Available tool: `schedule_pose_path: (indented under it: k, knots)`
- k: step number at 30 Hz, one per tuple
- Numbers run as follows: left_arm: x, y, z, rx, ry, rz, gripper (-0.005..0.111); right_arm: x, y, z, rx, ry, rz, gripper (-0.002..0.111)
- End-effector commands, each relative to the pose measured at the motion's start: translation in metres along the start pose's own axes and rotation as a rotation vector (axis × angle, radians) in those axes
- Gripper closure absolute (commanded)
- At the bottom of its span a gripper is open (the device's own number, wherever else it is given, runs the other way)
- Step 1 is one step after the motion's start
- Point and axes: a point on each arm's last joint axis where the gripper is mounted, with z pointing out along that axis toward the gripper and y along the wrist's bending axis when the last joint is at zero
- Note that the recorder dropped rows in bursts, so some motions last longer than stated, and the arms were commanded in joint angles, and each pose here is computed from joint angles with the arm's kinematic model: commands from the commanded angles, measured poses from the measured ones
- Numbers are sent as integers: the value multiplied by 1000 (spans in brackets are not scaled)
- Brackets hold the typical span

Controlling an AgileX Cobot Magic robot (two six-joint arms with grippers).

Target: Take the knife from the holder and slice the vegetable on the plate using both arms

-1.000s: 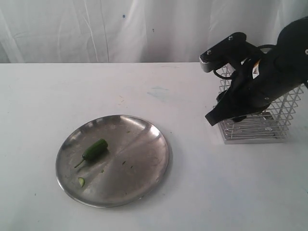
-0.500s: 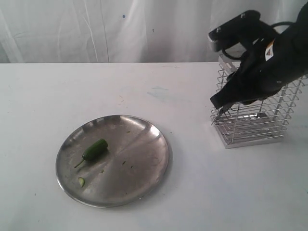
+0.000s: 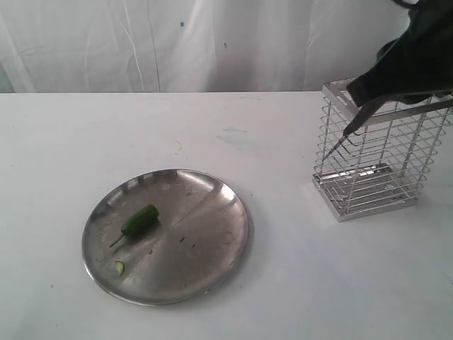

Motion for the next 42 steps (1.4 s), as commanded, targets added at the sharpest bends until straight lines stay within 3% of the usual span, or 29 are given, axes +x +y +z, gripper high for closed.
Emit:
schedule_pose_path:
  k: [1,13,19,26,33,40,42]
  knots:
    - [0,-1,0,9,-6,-3,107,0,3,-31,-53,-70,39,108]
    - [0,-1,0,9,-6,-3,107,5,21,-73,-271,-280,77,108]
    - [0,-1,0,9,-6,-3,107,13,41,-41,-451,-362,119,108]
    - [0,-1,0,9,-6,-3,107,27,42,-3,-426,-504,316,108]
    - [0,-1,0,9,-6,-3,107,45,47,27,-428,-478,358,108]
    - [0,-1,0,9,-6,-3,107,59,60,58,-501,-485,282,108]
    - [0,-1,0,9,-6,-3,107,63,73,71,-598,-489,113,108]
